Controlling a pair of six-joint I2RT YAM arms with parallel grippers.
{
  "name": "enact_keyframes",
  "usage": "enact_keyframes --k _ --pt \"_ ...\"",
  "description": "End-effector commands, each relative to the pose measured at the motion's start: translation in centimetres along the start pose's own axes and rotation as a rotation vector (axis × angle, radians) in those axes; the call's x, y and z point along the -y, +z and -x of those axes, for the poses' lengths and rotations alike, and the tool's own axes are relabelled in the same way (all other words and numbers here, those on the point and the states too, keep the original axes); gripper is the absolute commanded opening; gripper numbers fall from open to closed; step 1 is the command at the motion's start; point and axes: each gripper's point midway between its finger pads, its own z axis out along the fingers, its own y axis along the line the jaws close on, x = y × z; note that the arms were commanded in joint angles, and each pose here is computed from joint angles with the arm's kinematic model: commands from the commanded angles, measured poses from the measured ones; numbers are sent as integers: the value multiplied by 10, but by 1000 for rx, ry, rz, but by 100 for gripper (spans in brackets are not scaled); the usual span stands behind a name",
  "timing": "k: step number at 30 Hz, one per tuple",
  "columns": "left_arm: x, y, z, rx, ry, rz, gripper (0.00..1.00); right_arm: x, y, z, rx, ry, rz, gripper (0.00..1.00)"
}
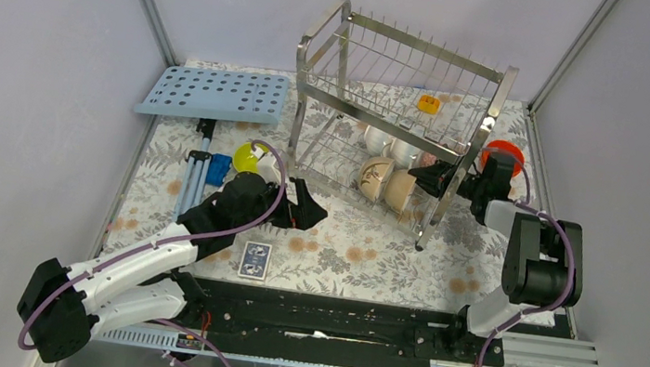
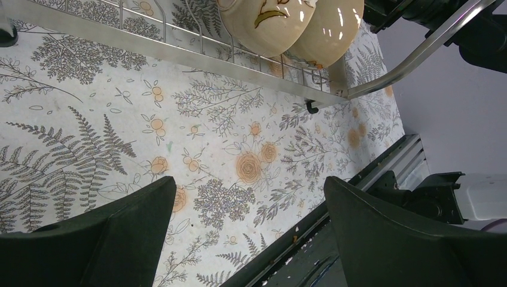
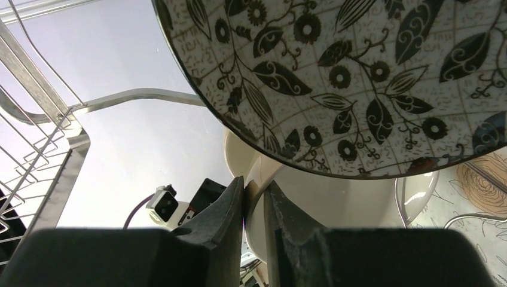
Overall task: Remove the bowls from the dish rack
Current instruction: Pick up the bowl from the dish rack.
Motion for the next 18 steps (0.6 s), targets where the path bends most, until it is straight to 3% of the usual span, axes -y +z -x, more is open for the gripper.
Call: enact_keyframes --k 1,3,18 --pt "6 -1 9 39 6 -21 99 -13 3 0 -7 -55 60 4" --pt "5 -1 9 41 6 -16 99 -16 2 -1 -10 -55 74 0" --pt "5 -4 11 49 10 -13 99 -52 -23 9 65 -79 165 0"
